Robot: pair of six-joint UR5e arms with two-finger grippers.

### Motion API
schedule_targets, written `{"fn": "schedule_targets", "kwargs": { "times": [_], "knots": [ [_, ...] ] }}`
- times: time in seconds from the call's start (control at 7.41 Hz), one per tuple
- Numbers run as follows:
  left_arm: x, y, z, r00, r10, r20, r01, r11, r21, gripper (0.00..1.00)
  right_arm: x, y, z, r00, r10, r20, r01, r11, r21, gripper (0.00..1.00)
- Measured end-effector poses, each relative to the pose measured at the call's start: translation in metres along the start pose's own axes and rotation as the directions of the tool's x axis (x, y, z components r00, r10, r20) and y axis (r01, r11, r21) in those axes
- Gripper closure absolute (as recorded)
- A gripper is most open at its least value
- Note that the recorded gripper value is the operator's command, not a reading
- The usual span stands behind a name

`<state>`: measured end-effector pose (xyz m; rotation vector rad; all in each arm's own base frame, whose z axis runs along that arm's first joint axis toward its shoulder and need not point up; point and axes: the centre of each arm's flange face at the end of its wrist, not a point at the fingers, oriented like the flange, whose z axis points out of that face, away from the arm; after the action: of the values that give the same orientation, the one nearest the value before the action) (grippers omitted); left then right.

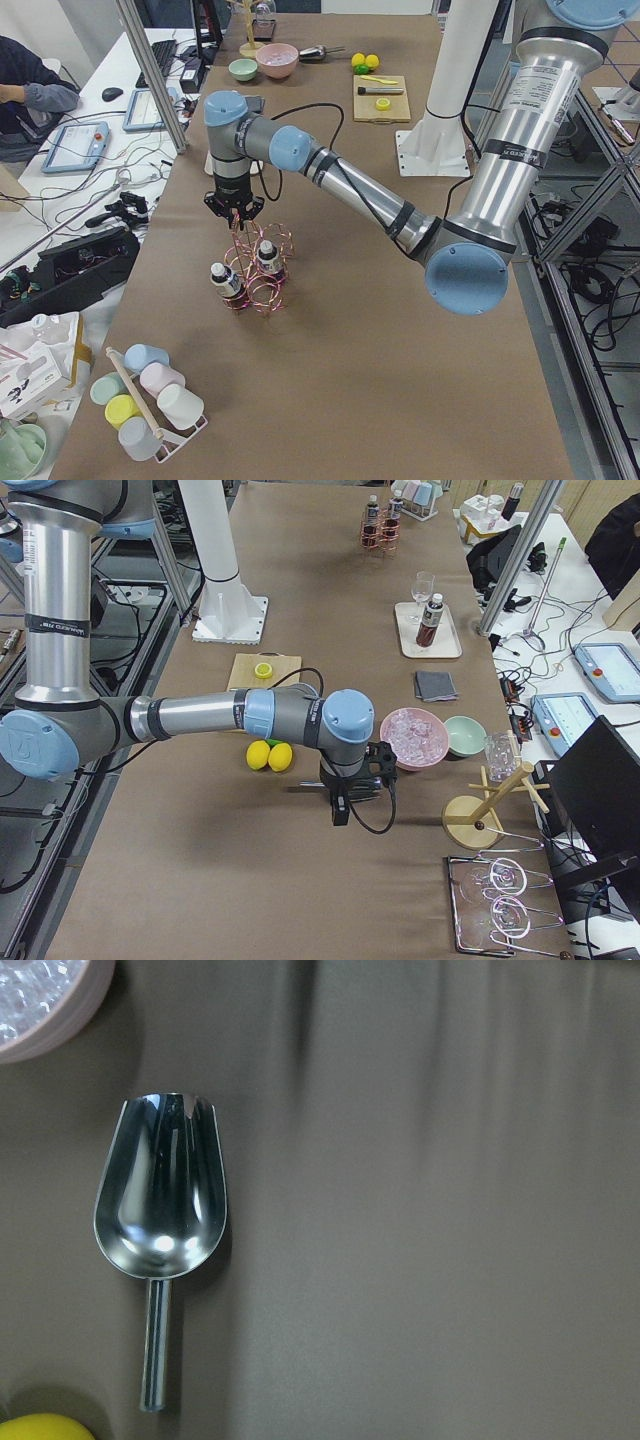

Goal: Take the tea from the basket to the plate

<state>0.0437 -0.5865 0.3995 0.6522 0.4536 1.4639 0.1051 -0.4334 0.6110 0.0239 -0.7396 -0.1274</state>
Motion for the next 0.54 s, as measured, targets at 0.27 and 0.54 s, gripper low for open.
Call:
{"fn": "schedule_targets", "kwargs": {
  "times": [0.27, 0.54],
  "knots": [
    [-0.001, -0.004, -0.003, 0.997, -0.071, 0.005, 0.071, 0.997, 0.004, 1.00, 0.018, 0.002, 0.023, 0.998, 0.053, 0.042, -0.051, 0.998, -0.043, 0.00],
    [-0.002, -0.007, -0.008, 0.990, -0.141, 0.011, 0.141, 0.990, 0.008, 1.00, 0.025, 0.002, 0.031, 0.998, 0.053, 0.047, -0.051, 0.998, -0.040, 0.00]
  ]
}}
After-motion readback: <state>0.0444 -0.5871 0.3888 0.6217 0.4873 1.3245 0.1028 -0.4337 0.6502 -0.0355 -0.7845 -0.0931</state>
